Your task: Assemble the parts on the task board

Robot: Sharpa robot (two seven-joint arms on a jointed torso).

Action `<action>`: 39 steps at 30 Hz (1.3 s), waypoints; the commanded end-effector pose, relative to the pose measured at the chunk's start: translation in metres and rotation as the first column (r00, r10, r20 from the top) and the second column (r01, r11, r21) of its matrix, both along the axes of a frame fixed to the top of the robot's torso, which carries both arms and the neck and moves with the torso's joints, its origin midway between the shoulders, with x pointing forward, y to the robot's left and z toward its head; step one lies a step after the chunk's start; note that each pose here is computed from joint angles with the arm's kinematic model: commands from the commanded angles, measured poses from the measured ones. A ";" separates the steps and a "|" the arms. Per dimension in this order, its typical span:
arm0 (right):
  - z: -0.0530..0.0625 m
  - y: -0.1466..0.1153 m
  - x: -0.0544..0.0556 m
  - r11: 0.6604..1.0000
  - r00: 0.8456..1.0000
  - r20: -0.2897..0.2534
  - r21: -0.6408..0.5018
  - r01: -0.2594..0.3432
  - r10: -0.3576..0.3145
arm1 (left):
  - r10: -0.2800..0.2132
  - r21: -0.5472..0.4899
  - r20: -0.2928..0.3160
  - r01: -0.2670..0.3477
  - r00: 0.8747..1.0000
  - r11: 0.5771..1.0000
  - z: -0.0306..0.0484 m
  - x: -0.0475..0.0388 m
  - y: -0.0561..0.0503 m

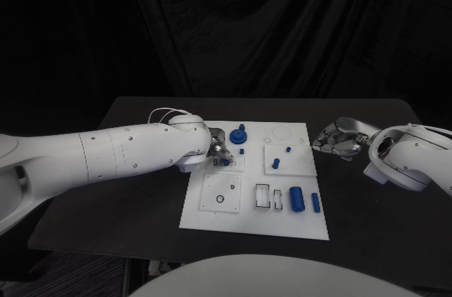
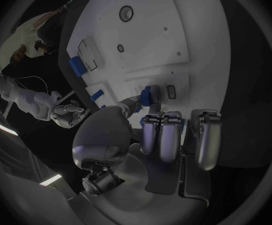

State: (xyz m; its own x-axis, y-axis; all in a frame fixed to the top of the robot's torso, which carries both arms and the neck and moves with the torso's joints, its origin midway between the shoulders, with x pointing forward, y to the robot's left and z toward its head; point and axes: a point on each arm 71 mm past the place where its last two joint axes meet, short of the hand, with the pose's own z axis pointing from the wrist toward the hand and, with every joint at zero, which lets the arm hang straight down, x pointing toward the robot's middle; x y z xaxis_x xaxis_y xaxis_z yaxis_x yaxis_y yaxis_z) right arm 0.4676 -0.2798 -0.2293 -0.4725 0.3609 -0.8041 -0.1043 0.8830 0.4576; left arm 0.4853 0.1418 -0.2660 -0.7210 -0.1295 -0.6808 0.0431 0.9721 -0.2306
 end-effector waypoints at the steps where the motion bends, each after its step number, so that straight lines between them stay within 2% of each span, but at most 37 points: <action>1: -0.002 -0.001 -0.001 1.000 1.000 -0.015 -0.015 0.007 -0.008 | 0.001 0.020 -0.031 0.000 1.000 1.000 -0.0080 -0.0037 0.003; 23: -0.004 -0.001 -0.001 1.000 1.000 -0.023 -0.018 0.006 -0.007 | -0.012 0.028 -0.046 0.014 0.999 1.000 -0.0094 -0.0044 0.001; 39: -0.005 -0.001 -0.002 1.000 0.999 -0.033 -0.023 0.006 -0.007 | -0.014 0.037 -0.059 0.016 0.998 0.999 -0.0113 -0.0048 0.004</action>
